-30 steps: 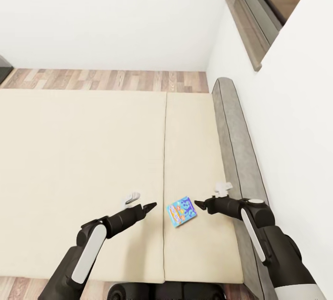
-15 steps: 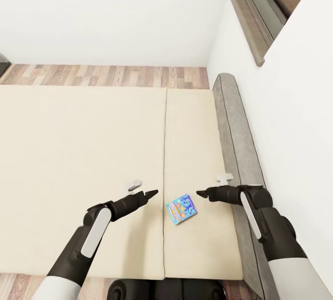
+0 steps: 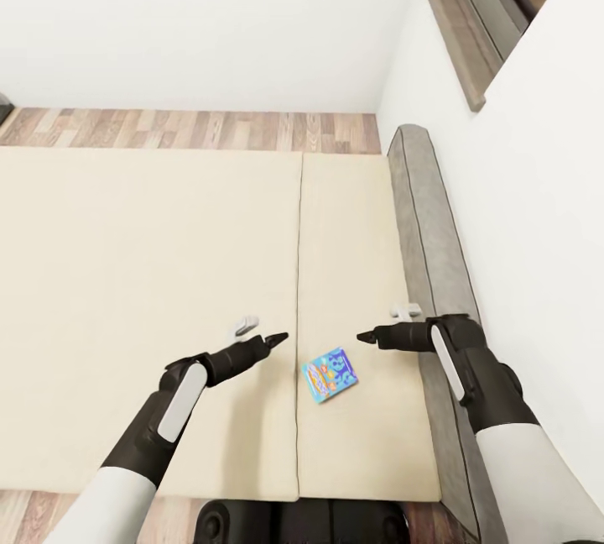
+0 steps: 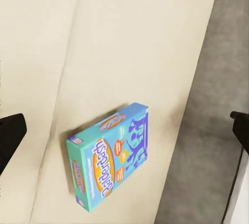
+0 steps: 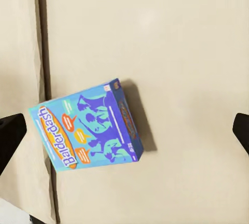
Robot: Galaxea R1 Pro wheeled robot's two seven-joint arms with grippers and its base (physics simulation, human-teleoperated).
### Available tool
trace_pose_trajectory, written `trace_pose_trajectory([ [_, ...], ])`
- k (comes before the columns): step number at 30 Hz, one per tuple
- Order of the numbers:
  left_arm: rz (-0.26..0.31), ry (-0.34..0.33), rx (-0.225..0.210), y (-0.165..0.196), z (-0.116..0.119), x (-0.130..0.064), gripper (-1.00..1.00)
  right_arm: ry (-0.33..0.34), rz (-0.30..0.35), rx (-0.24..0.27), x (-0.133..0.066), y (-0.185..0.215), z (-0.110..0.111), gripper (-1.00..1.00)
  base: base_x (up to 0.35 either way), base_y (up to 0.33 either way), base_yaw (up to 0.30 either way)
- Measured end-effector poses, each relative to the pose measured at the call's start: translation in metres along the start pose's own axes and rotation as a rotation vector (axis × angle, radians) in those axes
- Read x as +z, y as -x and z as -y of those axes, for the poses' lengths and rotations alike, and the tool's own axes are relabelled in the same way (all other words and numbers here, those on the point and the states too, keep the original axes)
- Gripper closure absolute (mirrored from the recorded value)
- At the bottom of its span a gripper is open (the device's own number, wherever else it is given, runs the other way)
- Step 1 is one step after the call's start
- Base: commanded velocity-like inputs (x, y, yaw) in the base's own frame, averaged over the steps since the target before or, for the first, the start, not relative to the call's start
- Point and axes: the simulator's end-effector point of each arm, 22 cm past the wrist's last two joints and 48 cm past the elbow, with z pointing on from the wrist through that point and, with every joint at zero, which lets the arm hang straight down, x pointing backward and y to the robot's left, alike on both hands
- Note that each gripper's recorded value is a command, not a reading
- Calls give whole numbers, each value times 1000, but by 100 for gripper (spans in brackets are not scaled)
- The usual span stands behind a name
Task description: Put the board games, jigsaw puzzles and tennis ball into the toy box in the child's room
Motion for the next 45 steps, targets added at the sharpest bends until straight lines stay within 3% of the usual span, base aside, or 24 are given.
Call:
trace_pose_trajectory([
  [14,-24,-9,-22,-4,-8,13,-100,0,-28,18,18,-1,10,-100,0,0,0],
  [27,-42,-3,-40,-11,-18,18,-100,28,-39,24,40,-6,0,-100,0,0,0],
  [45,-56,-8,-55,-18,-25,25,-100,35,-60,33,65,-21,6,-100,0,0,0],
])
